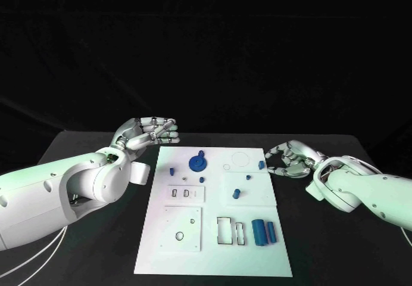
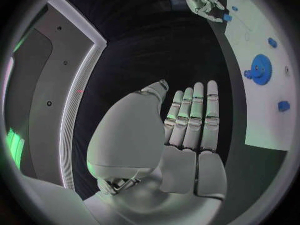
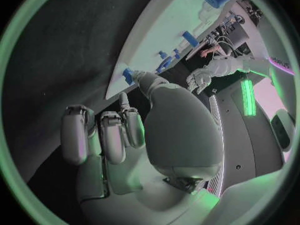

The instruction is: Assemble the parts on the task board

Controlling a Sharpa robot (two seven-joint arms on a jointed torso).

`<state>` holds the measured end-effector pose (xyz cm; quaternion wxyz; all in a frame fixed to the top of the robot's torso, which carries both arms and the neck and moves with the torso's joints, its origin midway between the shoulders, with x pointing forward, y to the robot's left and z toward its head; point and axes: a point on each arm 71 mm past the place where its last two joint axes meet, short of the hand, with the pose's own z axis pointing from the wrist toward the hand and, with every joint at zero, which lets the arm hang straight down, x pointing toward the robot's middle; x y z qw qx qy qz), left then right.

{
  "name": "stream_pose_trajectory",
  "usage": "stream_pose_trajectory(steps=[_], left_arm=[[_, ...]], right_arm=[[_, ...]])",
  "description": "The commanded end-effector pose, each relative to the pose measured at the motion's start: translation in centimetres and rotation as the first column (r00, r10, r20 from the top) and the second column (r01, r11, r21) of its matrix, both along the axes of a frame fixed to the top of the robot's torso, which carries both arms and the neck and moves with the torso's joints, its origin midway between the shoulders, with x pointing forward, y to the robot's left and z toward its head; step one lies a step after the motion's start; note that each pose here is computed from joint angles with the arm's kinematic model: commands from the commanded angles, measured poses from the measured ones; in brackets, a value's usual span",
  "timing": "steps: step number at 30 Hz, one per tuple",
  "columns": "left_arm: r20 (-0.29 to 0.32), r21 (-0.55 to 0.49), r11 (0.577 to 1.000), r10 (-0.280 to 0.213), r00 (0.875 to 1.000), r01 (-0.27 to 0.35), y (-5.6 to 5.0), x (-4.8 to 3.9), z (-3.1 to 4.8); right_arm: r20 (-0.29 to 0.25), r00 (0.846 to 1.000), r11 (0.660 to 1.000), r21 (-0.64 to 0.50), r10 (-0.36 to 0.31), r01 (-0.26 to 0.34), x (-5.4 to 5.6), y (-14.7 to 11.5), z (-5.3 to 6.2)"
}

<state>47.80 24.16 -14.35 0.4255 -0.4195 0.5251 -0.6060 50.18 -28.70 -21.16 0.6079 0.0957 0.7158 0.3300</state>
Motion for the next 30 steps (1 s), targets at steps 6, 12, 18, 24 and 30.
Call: stream_pose_trajectory(steps=[6, 12, 18, 24, 30], left_arm=[[0.010, -0.014, 1.000, -0.021, 1.000, 0.021, -0.3, -0.11, 0.14], [0.009, -0.014, 1.000, -0.019, 1.000, 0.019, -0.2, -0.11, 0.14], [0.009, -0.013, 1.000, -0.017, 1.000, 0.017, -0.2, -0.11, 0.14], [0.007, -0.012, 1.000, -0.017, 1.000, 0.017, -0.1, -0.11, 0.13], [0.006, -0.011, 1.000, -0.015, 1.000, 0.016, -0.1, -0.11, 0.13]], right_arm=[[-0.019, 1.000, 1.000, -0.016, -0.012, 0.012, 0.4, 0.5, -0.4], [-0.019, 1.000, 1.000, -0.015, -0.003, 0.003, 0.5, 1.0, -0.4], [-0.016, 1.000, 1.000, -0.017, 0.005, -0.006, 0.5, 1.3, -0.4], [-0.014, 1.000, 1.000, -0.017, 0.011, -0.012, 0.5, 1.5, -0.4], [-0.016, 1.000, 1.000, -0.017, 0.019, -0.019, 0.6, 1.8, -0.5]])
